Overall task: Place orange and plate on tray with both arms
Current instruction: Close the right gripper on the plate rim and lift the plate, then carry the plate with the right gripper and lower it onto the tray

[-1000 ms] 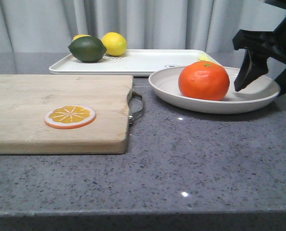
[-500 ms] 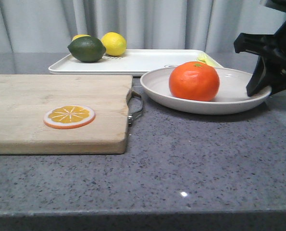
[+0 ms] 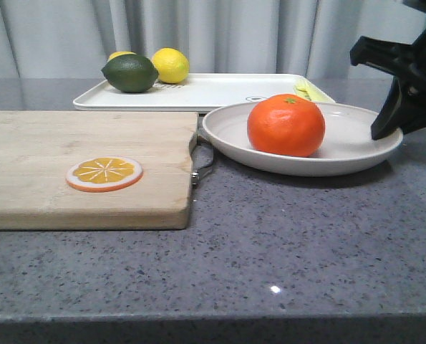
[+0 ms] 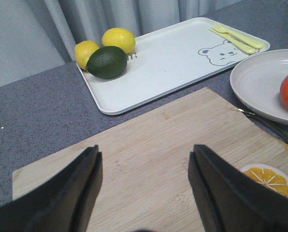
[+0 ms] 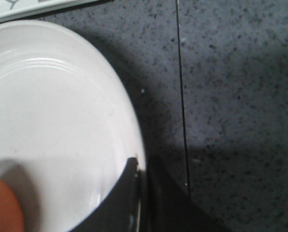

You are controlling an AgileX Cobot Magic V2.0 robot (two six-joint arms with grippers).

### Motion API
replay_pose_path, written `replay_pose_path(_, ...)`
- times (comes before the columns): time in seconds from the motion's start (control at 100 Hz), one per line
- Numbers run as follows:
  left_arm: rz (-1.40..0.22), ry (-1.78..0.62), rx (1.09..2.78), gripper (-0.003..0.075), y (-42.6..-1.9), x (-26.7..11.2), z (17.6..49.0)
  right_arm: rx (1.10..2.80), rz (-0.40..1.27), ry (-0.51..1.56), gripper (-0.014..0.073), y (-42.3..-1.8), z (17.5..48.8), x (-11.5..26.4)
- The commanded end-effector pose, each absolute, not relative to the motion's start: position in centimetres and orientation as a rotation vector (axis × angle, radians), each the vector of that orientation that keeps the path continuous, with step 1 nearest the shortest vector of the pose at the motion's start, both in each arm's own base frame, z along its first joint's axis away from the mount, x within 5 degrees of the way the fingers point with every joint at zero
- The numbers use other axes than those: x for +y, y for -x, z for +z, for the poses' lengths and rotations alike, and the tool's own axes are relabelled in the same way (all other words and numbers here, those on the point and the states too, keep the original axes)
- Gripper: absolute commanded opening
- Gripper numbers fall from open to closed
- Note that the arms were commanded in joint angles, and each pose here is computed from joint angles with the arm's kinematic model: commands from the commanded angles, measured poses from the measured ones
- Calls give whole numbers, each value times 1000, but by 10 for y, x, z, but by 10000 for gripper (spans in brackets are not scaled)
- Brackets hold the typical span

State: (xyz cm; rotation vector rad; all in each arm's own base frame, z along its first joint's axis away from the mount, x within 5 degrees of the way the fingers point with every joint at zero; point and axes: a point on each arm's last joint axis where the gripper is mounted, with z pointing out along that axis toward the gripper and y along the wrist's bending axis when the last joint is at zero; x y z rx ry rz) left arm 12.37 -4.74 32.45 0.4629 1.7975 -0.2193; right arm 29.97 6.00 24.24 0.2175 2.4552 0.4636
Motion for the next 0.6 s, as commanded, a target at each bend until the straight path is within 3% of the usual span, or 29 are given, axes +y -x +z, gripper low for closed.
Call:
replay_pose_path(0.0, -216, -414, 1717, 386, -125, -46, 339, 2389, 450, -179, -92, -295, 265, 54)
replay_pose_path(0.59, -216, -414, 1717, 386, -125, -46, 339, 2114, 571, -132, -92, -320, 372, 61)
